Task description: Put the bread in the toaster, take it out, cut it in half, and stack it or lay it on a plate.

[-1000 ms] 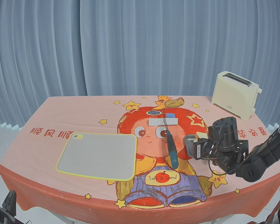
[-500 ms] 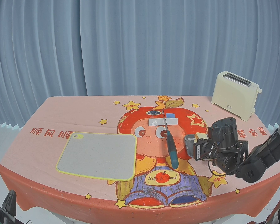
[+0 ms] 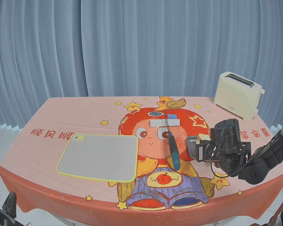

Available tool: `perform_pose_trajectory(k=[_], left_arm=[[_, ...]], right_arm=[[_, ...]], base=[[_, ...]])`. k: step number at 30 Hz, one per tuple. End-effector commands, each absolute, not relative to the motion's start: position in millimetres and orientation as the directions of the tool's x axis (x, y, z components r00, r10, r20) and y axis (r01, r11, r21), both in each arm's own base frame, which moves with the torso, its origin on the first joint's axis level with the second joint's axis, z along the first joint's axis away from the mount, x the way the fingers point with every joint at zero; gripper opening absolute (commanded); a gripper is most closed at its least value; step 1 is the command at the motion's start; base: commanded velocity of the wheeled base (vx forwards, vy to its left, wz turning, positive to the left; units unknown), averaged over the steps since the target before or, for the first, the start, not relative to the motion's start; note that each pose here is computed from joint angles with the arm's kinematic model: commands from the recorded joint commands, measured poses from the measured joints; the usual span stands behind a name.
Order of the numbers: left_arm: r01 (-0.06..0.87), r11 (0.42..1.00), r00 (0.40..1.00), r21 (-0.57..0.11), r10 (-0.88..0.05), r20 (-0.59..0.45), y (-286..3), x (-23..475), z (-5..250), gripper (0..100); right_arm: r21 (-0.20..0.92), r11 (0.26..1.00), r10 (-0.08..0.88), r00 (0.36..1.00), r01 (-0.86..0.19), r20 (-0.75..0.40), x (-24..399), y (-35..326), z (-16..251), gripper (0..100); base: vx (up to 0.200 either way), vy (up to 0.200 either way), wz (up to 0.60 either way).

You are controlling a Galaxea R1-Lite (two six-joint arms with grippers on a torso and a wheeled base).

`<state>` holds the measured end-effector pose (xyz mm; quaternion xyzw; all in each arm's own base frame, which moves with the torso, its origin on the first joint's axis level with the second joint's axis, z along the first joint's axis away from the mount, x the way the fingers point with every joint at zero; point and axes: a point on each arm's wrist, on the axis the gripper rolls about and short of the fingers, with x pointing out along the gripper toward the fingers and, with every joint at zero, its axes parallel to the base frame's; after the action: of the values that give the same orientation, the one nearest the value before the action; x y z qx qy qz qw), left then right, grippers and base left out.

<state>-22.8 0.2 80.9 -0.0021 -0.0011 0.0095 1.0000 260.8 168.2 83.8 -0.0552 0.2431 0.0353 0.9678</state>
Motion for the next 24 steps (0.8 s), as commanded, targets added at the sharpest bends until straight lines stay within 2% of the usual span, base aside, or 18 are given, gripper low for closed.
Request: perform_pose_trajectory(k=[1,8,9,24], left_arm=[[-0.02,1.0,1.0,-0.004,0.02,-0.017,0.2,-21.4,76.0,0],[-0.02,1.0,1.0,-0.004,0.02,-0.017,0.2,-21.4,76.0,0],[-0.02,1.0,1.0,-0.004,0.02,-0.017,0.2,-21.4,76.0,0],[-0.02,1.0,1.0,-0.004,0.02,-0.017,0.2,-21.4,76.0,0]], right_arm=[[-0.089,0.992,0.039,0.882,-0.091,-0.47,260.5,168.2,85.2,0],[-0.093,0.992,0.033,0.883,-0.086,-0.469,260.0,168.2,84.9,0],[-0.093,0.992,0.033,0.883,-0.086,-0.469,260.0,168.2,84.9,100],[-0.086,0.992,0.042,0.885,-0.092,-0.463,258.8,169.7,86.6,100]], base=[[0.0,0.0,0.0],[0.0,0.0,0.0],[0.0,0.0,0.0],[0.0,0.0,0.0]])
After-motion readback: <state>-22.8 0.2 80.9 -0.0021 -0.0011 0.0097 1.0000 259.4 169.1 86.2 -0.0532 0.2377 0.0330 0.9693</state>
